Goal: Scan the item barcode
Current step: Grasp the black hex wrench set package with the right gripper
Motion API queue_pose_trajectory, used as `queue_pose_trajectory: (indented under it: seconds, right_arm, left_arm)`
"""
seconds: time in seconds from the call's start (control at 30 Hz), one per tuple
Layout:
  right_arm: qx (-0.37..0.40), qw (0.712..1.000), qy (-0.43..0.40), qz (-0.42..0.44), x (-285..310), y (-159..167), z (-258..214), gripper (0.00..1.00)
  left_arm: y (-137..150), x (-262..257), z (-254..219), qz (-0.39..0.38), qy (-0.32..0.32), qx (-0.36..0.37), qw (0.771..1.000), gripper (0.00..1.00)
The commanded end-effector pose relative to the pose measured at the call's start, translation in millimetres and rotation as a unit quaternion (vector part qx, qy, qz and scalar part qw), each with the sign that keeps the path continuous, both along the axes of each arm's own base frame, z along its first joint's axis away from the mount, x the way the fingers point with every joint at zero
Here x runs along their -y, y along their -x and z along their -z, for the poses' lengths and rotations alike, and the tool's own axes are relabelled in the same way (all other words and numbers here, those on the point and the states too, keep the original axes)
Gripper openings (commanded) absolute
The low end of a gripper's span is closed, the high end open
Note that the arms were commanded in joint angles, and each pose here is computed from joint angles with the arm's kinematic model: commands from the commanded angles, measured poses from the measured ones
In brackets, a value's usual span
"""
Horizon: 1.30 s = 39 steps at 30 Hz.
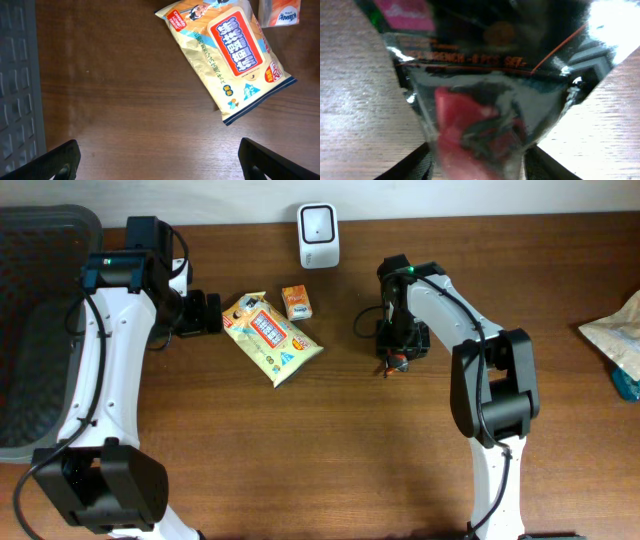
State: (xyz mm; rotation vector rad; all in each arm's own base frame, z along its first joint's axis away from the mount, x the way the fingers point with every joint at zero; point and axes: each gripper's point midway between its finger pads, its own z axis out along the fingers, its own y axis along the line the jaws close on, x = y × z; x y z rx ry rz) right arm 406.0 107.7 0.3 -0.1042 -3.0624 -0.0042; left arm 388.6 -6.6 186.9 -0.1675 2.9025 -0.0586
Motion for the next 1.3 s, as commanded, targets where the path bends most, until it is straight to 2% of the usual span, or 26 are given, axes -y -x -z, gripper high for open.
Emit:
queue_pose_trajectory:
  seconds: [0.0, 0.3, 0.5, 0.63, 0.87, 1.2, 1.27]
  right_arm:
    - [0.01, 1.0, 0.005, 0.01, 2, -3, -1, 0.46]
    - [0.048, 0.999, -0.005, 0.006, -4, -25, -19, 0.4]
    - [0.091, 0.996, -0.018, -0.004, -11, -50, -47, 0.39]
    - [0.109, 0.994, -0.022, -0.012, -13, -60, -63, 0.35]
    - [0.073, 0.997, -0.004, -0.001, -5, -41, -45, 0.51]
    - [0.056, 0.998, 0.001, 0.015, -1, -24, 2, 0.51]
    - [0.061, 0.998, 0.0, 0.014, -2, -27, 2, 0.44]
  left_arm:
    - [2, 0, -5, 0.001, -0.002, 0.008, 1.0, 0.99]
    - [2, -1, -5, 0.0, -0.002, 0.008, 1.0, 0.99]
    - [2, 0, -5, 0.001, -0.002, 0.008, 1.0, 0.99]
    - [2, 0, -5, 0.001, -0.002, 0.008, 1.0, 0.99]
    - [2, 0, -5, 0.001, -0.002, 0.008, 1.0, 0.99]
    - [2, 0, -5, 0.001, -0.002, 0.008, 1.0, 0.99]
    - [2, 0, -5, 0.001, -0.002, 0.008, 1.0, 0.99]
